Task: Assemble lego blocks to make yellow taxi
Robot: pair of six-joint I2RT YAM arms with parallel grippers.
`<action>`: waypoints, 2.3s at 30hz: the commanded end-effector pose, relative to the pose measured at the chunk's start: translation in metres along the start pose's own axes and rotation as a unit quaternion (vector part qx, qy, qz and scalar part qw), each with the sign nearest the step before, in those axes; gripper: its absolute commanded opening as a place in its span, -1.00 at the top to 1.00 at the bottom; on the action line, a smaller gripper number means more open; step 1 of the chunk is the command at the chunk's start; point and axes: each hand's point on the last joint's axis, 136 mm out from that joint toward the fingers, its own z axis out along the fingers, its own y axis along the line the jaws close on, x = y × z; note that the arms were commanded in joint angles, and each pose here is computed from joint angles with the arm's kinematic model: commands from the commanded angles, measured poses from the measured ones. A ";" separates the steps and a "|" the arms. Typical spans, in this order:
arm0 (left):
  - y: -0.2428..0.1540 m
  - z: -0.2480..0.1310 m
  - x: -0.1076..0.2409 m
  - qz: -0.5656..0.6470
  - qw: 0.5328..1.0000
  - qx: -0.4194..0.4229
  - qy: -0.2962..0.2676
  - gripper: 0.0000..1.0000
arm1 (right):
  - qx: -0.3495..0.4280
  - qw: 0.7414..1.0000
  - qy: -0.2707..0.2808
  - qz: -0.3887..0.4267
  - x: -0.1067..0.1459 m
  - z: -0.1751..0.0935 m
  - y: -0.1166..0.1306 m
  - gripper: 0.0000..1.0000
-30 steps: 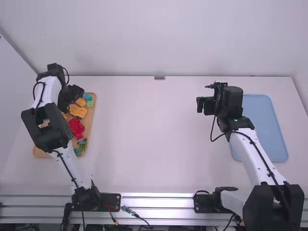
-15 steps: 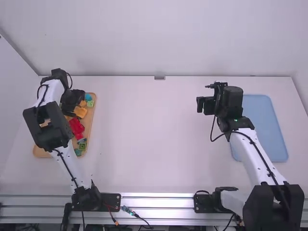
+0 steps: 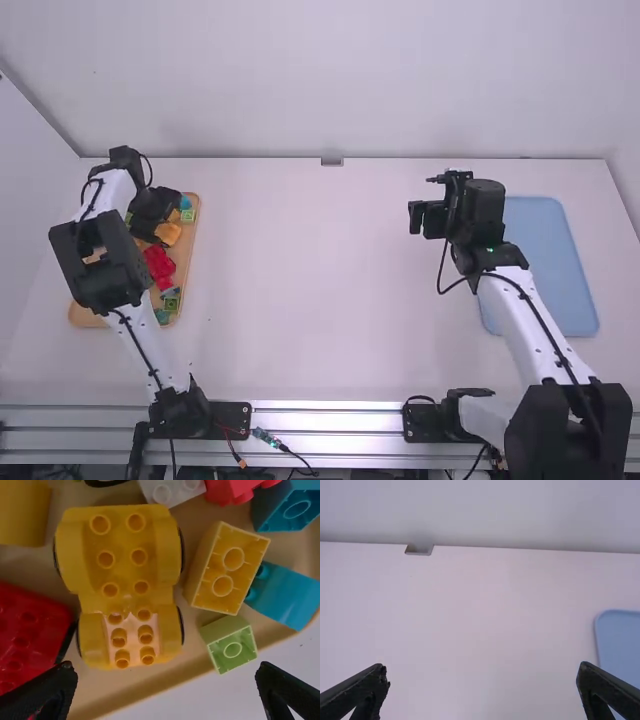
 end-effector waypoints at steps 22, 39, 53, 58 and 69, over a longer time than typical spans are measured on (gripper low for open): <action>0.019 0.023 0.003 0.027 0.999 -0.035 -0.011 -0.86 | -0.001 1.000 -0.009 -0.003 -0.009 -0.001 0.001 -0.98; 0.018 0.025 0.011 0.021 0.999 -0.027 0.007 -0.76 | 0.000 1.000 -0.009 -0.005 -0.009 -0.001 0.000 -0.99; 0.029 0.037 0.020 -0.070 0.997 -0.042 0.010 -0.59 | 0.000 1.000 -0.005 -0.006 -0.007 -0.001 0.000 -0.99; 0.028 0.032 0.005 -0.025 0.998 -0.050 -0.023 -0.84 | 0.000 1.000 -0.003 -0.006 -0.005 -0.001 0.000 -0.99; 0.026 0.037 0.004 0.013 0.999 -0.041 -0.026 -0.81 | 0.000 1.000 -0.001 -0.005 -0.004 -0.001 0.001 -0.98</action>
